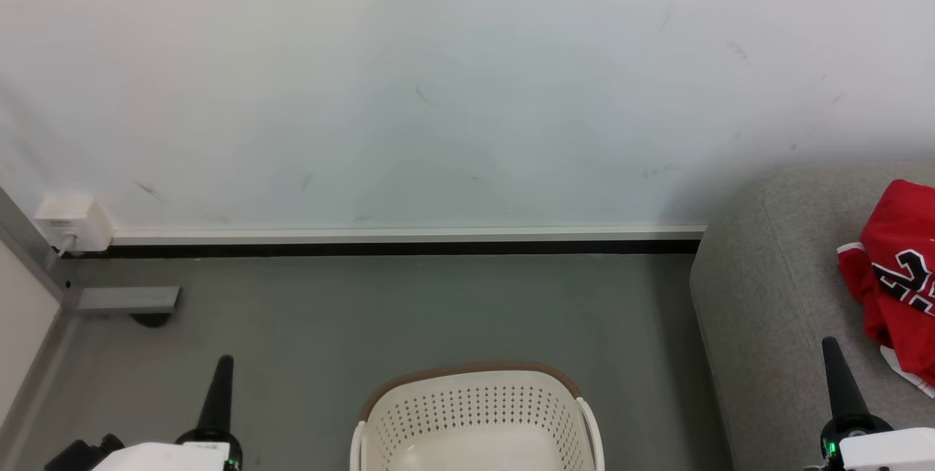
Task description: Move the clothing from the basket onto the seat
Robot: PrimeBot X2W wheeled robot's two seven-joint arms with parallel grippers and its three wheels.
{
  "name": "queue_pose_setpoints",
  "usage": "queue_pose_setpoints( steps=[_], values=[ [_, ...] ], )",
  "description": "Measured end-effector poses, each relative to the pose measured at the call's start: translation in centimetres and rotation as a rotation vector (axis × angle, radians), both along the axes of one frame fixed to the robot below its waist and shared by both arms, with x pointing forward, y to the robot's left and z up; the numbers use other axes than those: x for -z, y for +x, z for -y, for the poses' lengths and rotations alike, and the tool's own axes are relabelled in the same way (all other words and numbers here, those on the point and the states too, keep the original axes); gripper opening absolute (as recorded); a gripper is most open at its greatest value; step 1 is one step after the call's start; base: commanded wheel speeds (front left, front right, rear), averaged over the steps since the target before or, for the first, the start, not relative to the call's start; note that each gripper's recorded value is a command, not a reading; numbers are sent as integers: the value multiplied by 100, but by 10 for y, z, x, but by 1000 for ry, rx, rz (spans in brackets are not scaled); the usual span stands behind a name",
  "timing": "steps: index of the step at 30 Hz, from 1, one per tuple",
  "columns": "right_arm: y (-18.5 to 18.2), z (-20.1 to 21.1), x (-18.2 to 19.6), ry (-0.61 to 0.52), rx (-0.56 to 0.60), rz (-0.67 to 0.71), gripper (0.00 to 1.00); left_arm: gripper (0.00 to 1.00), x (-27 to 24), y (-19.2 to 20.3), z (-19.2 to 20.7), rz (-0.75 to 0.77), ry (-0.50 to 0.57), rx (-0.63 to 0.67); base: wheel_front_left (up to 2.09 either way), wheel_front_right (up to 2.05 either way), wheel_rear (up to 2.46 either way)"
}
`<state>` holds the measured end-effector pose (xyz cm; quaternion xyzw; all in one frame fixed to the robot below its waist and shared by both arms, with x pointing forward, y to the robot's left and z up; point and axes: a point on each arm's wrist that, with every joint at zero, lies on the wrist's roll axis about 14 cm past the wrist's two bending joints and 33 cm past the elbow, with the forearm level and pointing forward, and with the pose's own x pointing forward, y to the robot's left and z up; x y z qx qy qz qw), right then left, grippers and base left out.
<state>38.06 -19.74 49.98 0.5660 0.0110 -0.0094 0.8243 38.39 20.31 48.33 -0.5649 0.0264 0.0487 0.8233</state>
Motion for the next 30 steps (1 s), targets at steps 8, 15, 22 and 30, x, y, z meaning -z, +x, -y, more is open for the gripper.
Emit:
queue_pose_setpoints(
  steps=[8, 15, 22, 30],
  values=[
    [2, 1, -2, 70, 3, 4, 0, 0, -3, 1, 1, 14, -70, 4, 0, 0, 0],
    [3, 1, -3, 126, 1, 6, 0, 0, -6, 2, 2, 28, -127, 10, 0, 0, 0],
    [5, 2, -4, 179, 3, 10, 0, 0, -10, 3, 2, 44, -183, 12, 0, 0, 0],
    [5, 2, -4, 241, 5, 11, 0, 0, -14, 4, 3, 59, -243, 18, 0, 0, 0]
  ],
)
